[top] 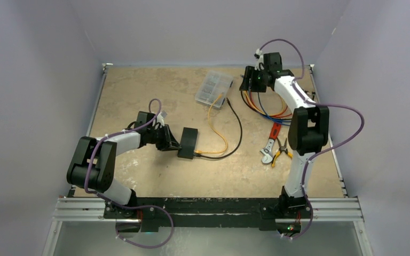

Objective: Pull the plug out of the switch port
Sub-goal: Pull the connector from the switch port.

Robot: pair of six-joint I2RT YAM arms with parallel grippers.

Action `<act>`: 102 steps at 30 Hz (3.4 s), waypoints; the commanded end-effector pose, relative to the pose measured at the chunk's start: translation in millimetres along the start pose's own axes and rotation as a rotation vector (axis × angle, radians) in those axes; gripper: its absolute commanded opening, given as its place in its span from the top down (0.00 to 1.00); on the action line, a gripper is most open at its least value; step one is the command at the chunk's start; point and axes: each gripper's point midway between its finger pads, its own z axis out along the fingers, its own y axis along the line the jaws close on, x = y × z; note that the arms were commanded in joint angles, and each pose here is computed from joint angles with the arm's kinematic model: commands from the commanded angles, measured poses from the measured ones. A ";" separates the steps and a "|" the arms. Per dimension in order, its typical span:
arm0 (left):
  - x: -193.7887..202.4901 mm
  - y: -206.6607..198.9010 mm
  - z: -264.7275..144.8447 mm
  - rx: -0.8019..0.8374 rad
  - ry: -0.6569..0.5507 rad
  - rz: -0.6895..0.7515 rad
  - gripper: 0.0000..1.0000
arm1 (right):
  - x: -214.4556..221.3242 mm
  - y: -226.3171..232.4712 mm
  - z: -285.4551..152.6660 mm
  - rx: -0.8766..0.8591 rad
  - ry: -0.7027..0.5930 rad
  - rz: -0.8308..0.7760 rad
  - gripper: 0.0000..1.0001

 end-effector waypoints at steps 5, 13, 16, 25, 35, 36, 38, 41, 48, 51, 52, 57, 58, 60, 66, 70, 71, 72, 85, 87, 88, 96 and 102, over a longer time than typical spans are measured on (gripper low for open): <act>21.2 66.3 4.4 -0.268 0.019 -0.004 0.91 | 42.0 48.4 -26.7 -0.119 0.036 -0.090 0.35; 21.2 64.8 4.1 -0.260 0.015 -0.006 0.91 | 100.5 75.1 -36.9 -0.243 0.123 -0.094 0.35; 22.1 65.2 4.5 -0.260 0.016 -0.009 0.90 | 122.5 84.9 -37.9 -0.291 0.159 -0.085 0.36; 22.8 65.9 5.7 -0.259 0.021 -0.010 0.90 | 179.4 132.2 -35.5 -0.417 0.257 -0.101 0.40; 22.9 66.5 6.1 -0.260 0.022 -0.009 0.91 | 230.3 187.3 -38.2 -0.628 0.357 -0.075 0.43; 23.2 66.2 6.2 -0.258 0.023 -0.009 0.91 | 235.3 190.2 -37.3 -0.633 0.369 -0.078 0.43; 22.9 66.0 6.1 -0.258 0.023 -0.009 0.91 | 245.7 194.6 -35.8 -0.637 0.395 -0.084 0.44; 22.9 65.9 6.1 -0.257 0.023 -0.009 0.91 | 258.1 196.3 -35.4 -0.635 0.426 -0.087 0.45; 22.4 65.4 6.1 -0.256 0.022 -0.008 0.91 | 280.8 189.6 -40.9 -0.630 0.481 -0.069 0.46; 22.8 66.0 6.5 -0.257 0.025 -0.007 0.91 | 289.4 186.7 -42.4 -0.635 0.498 -0.057 0.46; 23.2 66.2 6.6 -0.257 0.027 -0.008 0.91 | 293.0 185.7 -43.1 -0.638 0.504 -0.052 0.46; 23.0 65.8 6.4 -0.255 0.025 -0.007 0.91 | 299.5 186.9 -39.8 -0.665 0.515 -0.033 0.47; 23.1 65.8 6.2 -0.256 0.024 -0.008 0.91 | 300.5 188.0 -39.1 -0.671 0.518 -0.031 0.47; 23.2 65.5 6.1 -0.255 0.024 -0.008 0.91 | 302.0 189.6 -37.9 -0.684 0.524 -0.023 0.48; 23.6 65.6 5.9 -0.255 0.025 -0.009 0.91 | 306.5 191.1 -31.7 -0.702 0.538 -0.003 0.49; 23.4 65.3 6.4 -0.253 0.026 -0.009 0.91 | 310.9 191.3 -26.5 -0.708 0.548 0.010 0.49; 23.1 65.1 6.7 -0.252 0.027 -0.009 0.91 | 312.4 191.2 -25.1 -0.709 0.552 0.013 0.49; 23.2 64.8 6.5 -0.251 0.027 -0.008 0.91 | 313.4 191.5 -24.2 -0.712 0.554 0.014 0.49; 23.5 63.8 6.5 -0.246 0.027 -0.010 0.91 | 320.8 197.3 -12.4 -0.725 0.577 0.015 0.52; 23.0 63.5 6.4 -0.245 0.026 -0.009 0.91 | 322.4 199.9 -11.5 -0.729 0.583 0.013 0.53; 22.8 63.0 6.5 -0.243 0.027 -0.009 0.91 | 322.7 201.1 -11.3 -0.730 0.584 0.012 0.53; 23.1 63.4 6.6 -0.244 0.028 -0.009 0.91 | 325.7 208.8 -7.7 -0.734 0.591 0.004 0.58; 24.0 64.7 7.1 -0.248 0.031 -0.011 0.91 | 324.6 210.0 -2.4 -0.715 0.594 -0.009 0.64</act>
